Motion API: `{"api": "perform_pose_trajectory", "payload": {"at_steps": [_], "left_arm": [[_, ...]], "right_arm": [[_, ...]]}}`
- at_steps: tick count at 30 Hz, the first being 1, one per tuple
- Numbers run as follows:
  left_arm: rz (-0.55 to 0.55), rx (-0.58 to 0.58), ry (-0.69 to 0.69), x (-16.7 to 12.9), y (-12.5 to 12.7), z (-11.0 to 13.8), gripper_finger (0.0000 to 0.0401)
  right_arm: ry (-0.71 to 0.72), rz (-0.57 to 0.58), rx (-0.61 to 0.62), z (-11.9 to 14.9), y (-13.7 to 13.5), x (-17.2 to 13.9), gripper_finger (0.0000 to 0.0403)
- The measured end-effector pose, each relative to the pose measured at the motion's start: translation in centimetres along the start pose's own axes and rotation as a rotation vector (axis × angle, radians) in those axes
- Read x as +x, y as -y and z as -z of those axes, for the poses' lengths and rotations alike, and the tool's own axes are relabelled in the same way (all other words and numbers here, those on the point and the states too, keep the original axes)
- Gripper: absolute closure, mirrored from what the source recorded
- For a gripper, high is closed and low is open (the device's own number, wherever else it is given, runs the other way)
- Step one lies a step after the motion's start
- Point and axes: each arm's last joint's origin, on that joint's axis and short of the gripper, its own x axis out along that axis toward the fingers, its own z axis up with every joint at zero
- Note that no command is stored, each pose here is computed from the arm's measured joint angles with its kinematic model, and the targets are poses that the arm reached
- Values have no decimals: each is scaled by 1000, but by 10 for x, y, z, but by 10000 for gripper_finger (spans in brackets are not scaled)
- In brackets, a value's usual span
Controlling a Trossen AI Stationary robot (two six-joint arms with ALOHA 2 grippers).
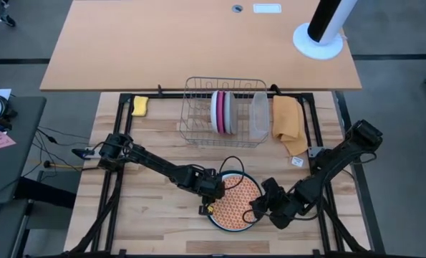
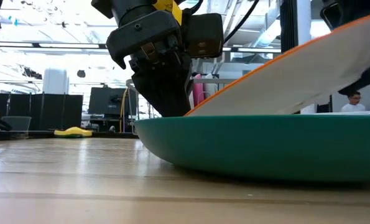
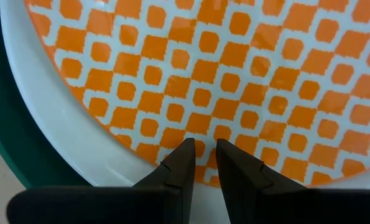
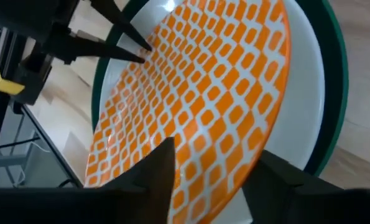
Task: Sort dishes
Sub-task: Put the orange plate into the dish rack
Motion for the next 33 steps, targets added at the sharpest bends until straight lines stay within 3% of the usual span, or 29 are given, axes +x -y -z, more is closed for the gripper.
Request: {"api": "perform_pose_trajectory", "payload": {"at_steps": [10, 17, 21, 33], "left_arm": [[11, 49, 12, -1, 2, -1, 339], [20, 72, 74, -22, 3, -8, 339], [-2, 63, 171, -56, 5, -17, 339], [-221, -6, 510, -164, 23, -22, 339]], "right_arm": [[27, -2, -31, -7, -1, 4, 383], [72, -6, -115, -8, -2, 3, 390], [109, -18, -170, -9, -4, 2, 394], [174, -38, -366, -20, -17, -15, 399]]}}
